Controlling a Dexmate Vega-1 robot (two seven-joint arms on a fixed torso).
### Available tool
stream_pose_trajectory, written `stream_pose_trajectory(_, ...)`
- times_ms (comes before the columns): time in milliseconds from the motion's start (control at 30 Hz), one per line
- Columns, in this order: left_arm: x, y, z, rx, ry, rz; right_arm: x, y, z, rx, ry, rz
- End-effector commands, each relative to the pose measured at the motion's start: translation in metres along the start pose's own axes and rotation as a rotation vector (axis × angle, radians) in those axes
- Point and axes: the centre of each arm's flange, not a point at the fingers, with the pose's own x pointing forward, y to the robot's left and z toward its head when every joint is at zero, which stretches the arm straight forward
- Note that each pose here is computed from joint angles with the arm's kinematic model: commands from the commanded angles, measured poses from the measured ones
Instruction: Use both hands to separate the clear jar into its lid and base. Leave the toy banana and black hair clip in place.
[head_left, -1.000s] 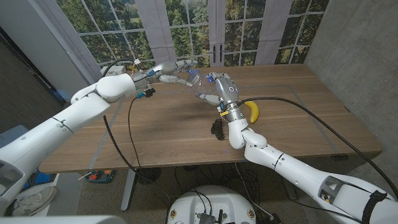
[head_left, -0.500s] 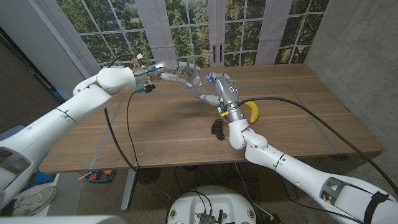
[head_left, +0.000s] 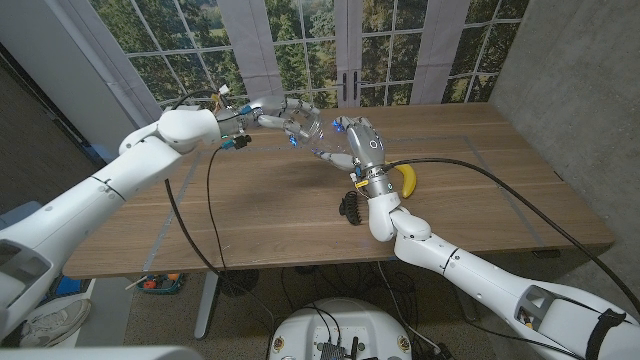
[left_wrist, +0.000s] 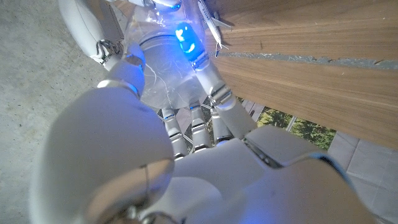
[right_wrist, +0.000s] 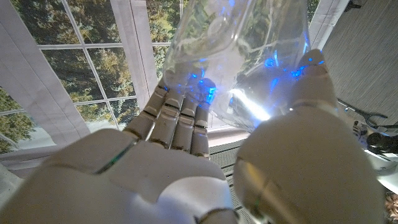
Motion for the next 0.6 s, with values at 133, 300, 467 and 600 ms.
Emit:
stream_pose_trajectory(133, -0.004, -0.003, -0.027, -0.333, 0.193, 0.089, -0.005, -0.003, 0.0, 0.02, -0.061, -0.069)
stream_pose_trajectory(300, 0.004, -0.012, -0.035, -0.518, 0.245, -0.031, -0.011, -0.004, 0.004, 0.03, -0.131, -0.131)
stream_pose_trajectory(467, 0.006, -0.015, -0.036, -0.599, 0.288, -0.08, -0.012, -0.003, 0.004, 0.033, -0.145, -0.156)
stream_pose_trajectory(600, 0.007, -0.017, -0.035, -0.635, 0.34, -0.092, -0.013, -0.003, 0.001, 0.043, -0.146, -0.174)
